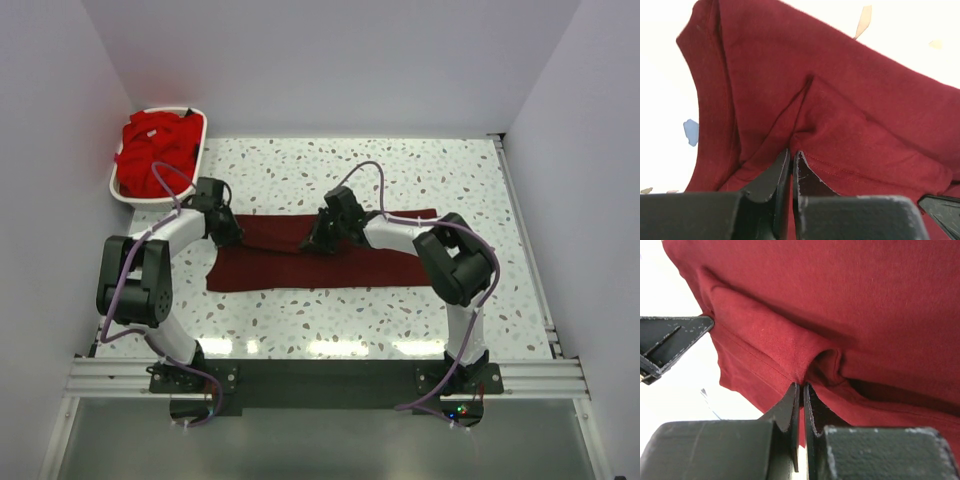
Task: Fold and stack the t-shirts
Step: Fold the tshirt
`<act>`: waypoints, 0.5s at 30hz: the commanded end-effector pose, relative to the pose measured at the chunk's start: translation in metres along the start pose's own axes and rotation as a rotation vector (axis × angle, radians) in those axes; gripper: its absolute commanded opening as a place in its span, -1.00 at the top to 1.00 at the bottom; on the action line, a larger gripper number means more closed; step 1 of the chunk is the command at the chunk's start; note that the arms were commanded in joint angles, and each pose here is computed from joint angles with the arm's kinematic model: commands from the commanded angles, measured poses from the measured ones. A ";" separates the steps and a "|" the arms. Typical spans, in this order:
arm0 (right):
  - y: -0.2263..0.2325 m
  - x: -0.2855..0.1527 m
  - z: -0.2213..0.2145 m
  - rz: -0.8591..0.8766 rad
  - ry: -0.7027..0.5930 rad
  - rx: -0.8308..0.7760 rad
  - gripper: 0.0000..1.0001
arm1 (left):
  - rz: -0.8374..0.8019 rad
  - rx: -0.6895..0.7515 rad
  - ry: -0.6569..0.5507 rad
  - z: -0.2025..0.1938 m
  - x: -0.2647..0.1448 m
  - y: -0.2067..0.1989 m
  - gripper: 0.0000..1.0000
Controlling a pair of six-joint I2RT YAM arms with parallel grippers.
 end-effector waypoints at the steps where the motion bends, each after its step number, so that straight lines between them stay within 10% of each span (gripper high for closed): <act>1: -0.008 -0.003 -0.009 -0.017 0.048 -0.034 1.00 | 0.007 0.004 -0.063 0.011 -0.007 0.003 0.87; 15: 0.035 -0.053 -0.003 0.040 0.057 -0.234 0.05 | 0.004 0.066 -0.185 0.036 -0.061 -0.002 0.14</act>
Point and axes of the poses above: each gripper's point midway between its finger pads, its own x axis out along the fingers, its own y axis along the line the jaws close on, z = x × y, the point moved 1 cm from there along -x, back along the fingers
